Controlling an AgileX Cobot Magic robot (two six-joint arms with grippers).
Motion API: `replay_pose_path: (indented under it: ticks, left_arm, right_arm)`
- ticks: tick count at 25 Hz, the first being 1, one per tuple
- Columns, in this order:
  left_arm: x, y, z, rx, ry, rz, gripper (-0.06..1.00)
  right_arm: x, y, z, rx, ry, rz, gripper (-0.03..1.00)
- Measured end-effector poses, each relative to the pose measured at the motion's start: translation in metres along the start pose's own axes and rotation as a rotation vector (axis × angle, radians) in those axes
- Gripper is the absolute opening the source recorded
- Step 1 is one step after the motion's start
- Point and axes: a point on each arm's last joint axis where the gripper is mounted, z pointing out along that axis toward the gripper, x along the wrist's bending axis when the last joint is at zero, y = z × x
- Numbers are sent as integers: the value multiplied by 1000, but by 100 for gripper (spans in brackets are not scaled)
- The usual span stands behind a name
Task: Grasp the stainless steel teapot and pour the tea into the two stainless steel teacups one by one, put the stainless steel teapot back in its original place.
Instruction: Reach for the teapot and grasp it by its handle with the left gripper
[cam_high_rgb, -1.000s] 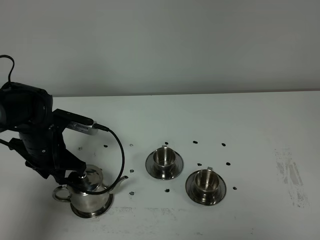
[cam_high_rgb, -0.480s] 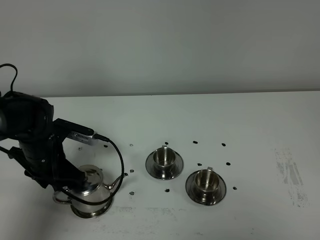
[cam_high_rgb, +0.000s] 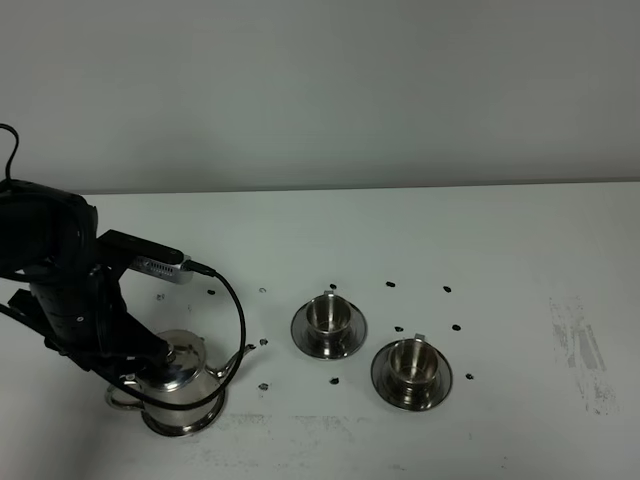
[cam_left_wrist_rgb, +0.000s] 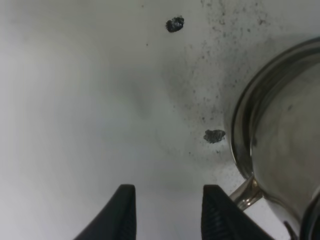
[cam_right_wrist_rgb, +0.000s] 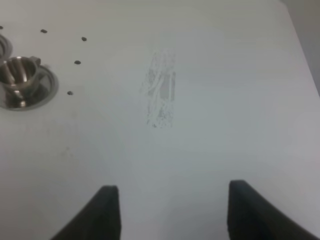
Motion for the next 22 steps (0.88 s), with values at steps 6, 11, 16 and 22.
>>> replay_pose_path:
  ticks: [6,11,16,22]
  left_arm:
    - [5,5,-9,-85,8,-47,38]
    - [6,8,-6,-119,9,-64,38]
    - [6,9,0,-119,7,-64,38]
    - [4,7,9,-103,3,-61,38]
  right_arm:
    - [0,0,0,0,0,0,49]
    - [0,0,0,0,0,0,49]
    - [0,0,0,0,0,0,49]
    - [0,0,0,0,0,0,49]
